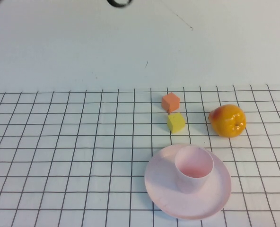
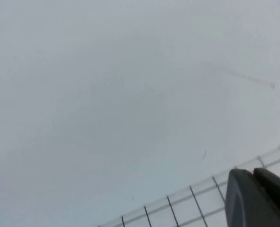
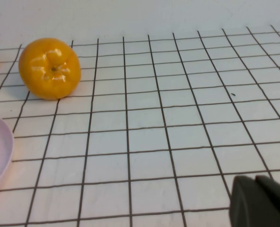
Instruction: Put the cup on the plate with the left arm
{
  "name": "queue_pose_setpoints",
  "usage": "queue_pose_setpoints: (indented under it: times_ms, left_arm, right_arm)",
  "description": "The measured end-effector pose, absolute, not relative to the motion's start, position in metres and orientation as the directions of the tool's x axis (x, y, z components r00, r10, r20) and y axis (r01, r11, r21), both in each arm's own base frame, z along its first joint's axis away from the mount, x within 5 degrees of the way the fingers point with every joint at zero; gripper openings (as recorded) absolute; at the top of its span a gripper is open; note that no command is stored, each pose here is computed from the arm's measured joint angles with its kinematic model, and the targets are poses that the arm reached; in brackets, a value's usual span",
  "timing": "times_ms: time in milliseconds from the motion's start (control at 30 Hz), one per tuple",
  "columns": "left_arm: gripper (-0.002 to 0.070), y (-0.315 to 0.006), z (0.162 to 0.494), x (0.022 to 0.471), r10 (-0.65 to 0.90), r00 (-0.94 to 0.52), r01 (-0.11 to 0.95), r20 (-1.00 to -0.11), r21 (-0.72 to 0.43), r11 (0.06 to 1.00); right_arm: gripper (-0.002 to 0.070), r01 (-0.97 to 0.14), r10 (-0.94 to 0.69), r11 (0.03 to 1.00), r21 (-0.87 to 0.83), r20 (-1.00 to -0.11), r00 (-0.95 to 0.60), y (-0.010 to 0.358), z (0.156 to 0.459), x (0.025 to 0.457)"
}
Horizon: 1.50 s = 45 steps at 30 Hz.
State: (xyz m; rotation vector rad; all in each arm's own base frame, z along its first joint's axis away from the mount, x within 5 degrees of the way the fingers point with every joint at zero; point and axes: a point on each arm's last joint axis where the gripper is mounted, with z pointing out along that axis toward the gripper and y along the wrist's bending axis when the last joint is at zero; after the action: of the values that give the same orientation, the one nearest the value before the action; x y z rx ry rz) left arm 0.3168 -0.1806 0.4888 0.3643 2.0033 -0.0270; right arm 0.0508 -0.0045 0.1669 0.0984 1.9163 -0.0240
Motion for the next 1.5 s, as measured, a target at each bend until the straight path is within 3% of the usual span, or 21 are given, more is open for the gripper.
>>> queue_pose_setpoints:
  times_ms: [133, 267, 600, 867, 1133, 1333, 1500]
  left_arm:
    - [0.0002, -0.148, 0.535, 0.264, 0.153, -0.259, 0.284, -0.954, 0.076, 0.956]
    - [0.0000, -0.121, 0.546, 0.214, 0.101, -0.189, 0.351, -0.977, 0.029, 0.936]
    - [-0.0001, -0.087, 0.478, 0.146, 0.137, -0.175, 0.464, -0.975, 0.041, 0.885]
    - [-0.0001, -0.087, 0.428, 0.135, 0.111, -0.320, 0.492, -0.941, -0.065, 0.868]
    - [-0.0001, -0.090, 0.384, 0.139, 0.185, -0.436, 0.485, -0.881, -0.057, 0.873]
    - [-0.0001, -0.083, 0.375, 0.137, 0.247, -0.429, 0.473, -0.869, 0.016, 0.881]
    - [-0.0001, -0.059, 0.383, 0.118, 0.151, -0.278, 0.418, -0.949, 0.022, 0.908]
  right_arm:
    - [-0.0002, 0.080, 0.057, 0.996, 0.031, -0.940, -0.338, -0.005, 0.167, 0.051]
    - [-0.0002, 0.080, 0.057, 0.996, 0.031, -0.940, -0.338, -0.005, 0.167, 0.051]
    - [-0.0002, 0.080, 0.057, 0.996, 0.031, -0.940, -0.338, -0.005, 0.167, 0.051]
    - [-0.0002, 0.080, 0.057, 0.996, 0.031, -0.940, -0.338, -0.005, 0.167, 0.051]
    - [-0.0002, 0.080, 0.059, 0.996, 0.033, -0.939, -0.338, -0.004, 0.167, 0.051]
    - [-0.0002, 0.080, 0.059, 0.996, 0.033, -0.939, -0.338, -0.004, 0.167, 0.051]
    - [-0.0002, 0.080, 0.058, 0.996, 0.033, -0.939, -0.338, -0.004, 0.167, 0.051]
